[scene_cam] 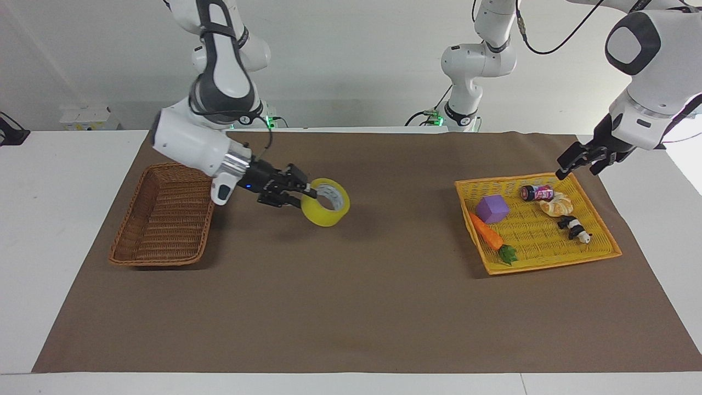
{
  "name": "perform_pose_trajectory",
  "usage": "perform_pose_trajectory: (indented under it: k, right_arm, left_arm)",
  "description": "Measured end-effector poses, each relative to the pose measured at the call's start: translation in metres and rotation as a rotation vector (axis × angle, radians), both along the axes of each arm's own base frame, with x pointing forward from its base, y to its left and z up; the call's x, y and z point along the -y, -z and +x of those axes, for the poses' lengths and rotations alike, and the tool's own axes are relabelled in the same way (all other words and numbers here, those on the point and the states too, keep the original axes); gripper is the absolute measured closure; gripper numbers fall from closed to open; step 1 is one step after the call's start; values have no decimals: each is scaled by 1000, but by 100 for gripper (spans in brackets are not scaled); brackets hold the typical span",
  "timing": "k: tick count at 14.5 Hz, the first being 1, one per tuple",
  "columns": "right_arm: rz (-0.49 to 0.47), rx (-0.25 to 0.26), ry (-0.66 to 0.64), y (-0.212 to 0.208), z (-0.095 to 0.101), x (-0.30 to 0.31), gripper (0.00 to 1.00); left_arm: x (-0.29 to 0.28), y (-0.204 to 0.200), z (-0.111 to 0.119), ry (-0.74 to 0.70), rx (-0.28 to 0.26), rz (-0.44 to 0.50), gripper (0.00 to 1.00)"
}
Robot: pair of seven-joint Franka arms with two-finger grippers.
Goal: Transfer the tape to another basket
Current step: 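Carry the tape with the right gripper while the left gripper releases, withdraws, then lower the tape into the wicker basket and open the right gripper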
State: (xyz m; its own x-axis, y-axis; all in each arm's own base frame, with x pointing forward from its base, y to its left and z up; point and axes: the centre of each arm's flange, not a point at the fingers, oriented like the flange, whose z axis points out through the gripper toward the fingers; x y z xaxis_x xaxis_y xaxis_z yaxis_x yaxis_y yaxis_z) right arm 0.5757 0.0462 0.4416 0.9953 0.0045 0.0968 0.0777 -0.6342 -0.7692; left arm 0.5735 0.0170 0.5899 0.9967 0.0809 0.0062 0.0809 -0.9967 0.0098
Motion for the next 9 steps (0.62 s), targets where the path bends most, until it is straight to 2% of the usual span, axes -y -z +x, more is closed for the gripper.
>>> perform_pose_trajectory:
  k: [4,7,9]
  right_arm:
    - [-63,27,12,4,-33,177,46]
    - [-80,-25,65,3,-64,270,46]
    - [-86,-45,80,19,-73,310,46]
  left_arm:
    - [-2,-1,0,1,6,19,0]
    - [-2,-1,0,2,3,20,0]
    - [-1,-1,0,3,3,21,0]
